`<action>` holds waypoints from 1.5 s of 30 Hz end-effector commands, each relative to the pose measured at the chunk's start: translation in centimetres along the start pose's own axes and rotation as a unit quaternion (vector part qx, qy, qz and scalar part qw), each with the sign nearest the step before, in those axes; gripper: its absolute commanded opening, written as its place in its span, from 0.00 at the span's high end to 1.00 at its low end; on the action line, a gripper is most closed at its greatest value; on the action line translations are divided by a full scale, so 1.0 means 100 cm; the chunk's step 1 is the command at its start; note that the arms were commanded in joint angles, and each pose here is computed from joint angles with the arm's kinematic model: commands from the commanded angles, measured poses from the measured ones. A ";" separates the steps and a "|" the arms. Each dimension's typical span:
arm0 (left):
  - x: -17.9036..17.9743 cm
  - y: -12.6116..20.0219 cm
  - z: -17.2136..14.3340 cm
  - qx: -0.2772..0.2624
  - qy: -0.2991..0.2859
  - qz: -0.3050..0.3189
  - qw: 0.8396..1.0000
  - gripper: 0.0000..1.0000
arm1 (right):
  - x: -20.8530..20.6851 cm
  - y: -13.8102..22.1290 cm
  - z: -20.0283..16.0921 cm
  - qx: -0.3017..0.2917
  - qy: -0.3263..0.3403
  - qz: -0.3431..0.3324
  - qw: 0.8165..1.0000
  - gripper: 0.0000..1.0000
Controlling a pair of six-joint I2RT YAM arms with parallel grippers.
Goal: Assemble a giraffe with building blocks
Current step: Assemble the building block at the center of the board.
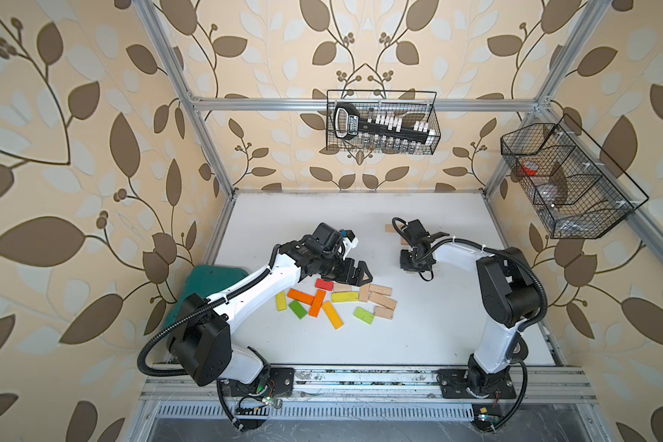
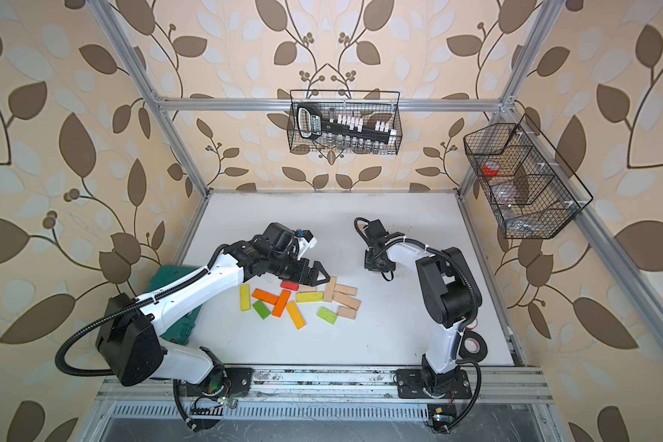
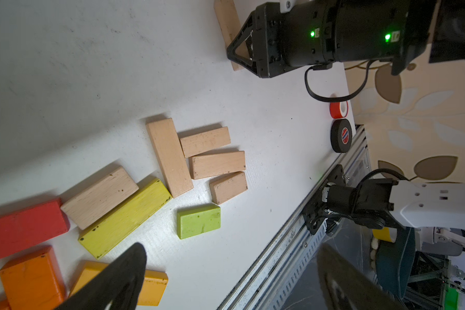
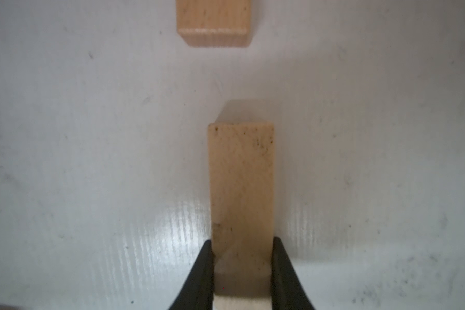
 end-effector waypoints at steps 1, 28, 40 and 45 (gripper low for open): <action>-0.011 0.011 0.011 -0.025 -0.018 -0.020 0.999 0.01 | -0.007 -0.021 -0.009 0.038 0.010 -0.020 0.999 0.84; -0.009 0.012 0.010 -0.027 -0.017 -0.017 0.999 0.01 | 0.000 -0.037 -0.003 0.056 0.007 -0.015 0.998 0.83; -0.009 0.012 0.010 -0.028 -0.018 -0.015 0.999 0.01 | 0.002 -0.043 -0.003 0.061 0.008 -0.014 0.998 0.81; -0.009 0.012 0.010 -0.028 -0.017 -0.016 0.999 0.01 | 0.001 -0.043 -0.003 0.061 0.008 -0.017 0.998 0.79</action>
Point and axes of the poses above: each gripper's point midway between its finger pads, its own y axis back along the fingers, its own x axis along the line the jaws close on, z = x × y, the point moved 5 cm from there along y, back along the fingers, and after that the axes turned 2 degrees about -y, right-handed, at the moved point
